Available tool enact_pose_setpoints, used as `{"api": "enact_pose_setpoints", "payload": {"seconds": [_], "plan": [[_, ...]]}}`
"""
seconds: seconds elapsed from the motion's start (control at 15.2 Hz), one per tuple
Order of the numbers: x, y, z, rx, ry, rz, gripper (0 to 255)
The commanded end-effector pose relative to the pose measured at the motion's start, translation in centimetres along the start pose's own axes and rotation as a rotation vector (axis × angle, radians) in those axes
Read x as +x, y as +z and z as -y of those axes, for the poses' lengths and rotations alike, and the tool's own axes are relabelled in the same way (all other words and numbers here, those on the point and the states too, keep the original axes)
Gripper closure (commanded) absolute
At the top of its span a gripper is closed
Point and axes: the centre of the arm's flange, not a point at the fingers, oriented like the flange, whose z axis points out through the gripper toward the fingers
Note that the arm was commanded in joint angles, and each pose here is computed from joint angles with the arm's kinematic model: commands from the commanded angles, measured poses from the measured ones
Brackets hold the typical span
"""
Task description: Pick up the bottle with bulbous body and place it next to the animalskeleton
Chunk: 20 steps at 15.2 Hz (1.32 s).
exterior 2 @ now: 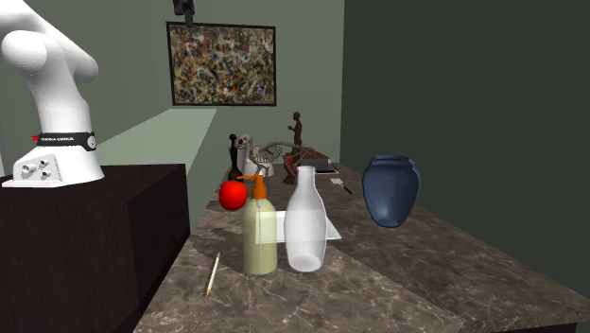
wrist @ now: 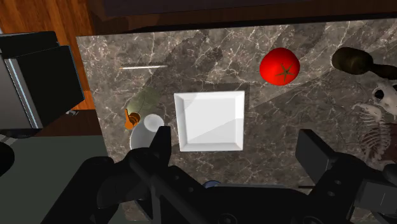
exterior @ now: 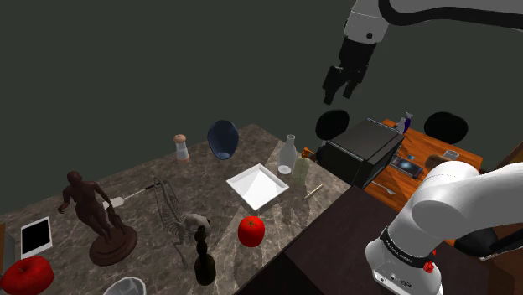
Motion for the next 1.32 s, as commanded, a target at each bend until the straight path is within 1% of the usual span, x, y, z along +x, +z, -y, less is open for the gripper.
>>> {"api": "enact_pose_setpoints", "payload": {"seconds": [0.0,1.25], "plan": [[0.0,0.0,0.0,0.0,0.0,0.0,0],[11.3,19.4,-10.2,-0.003,0.004,-0.052,0]]}}
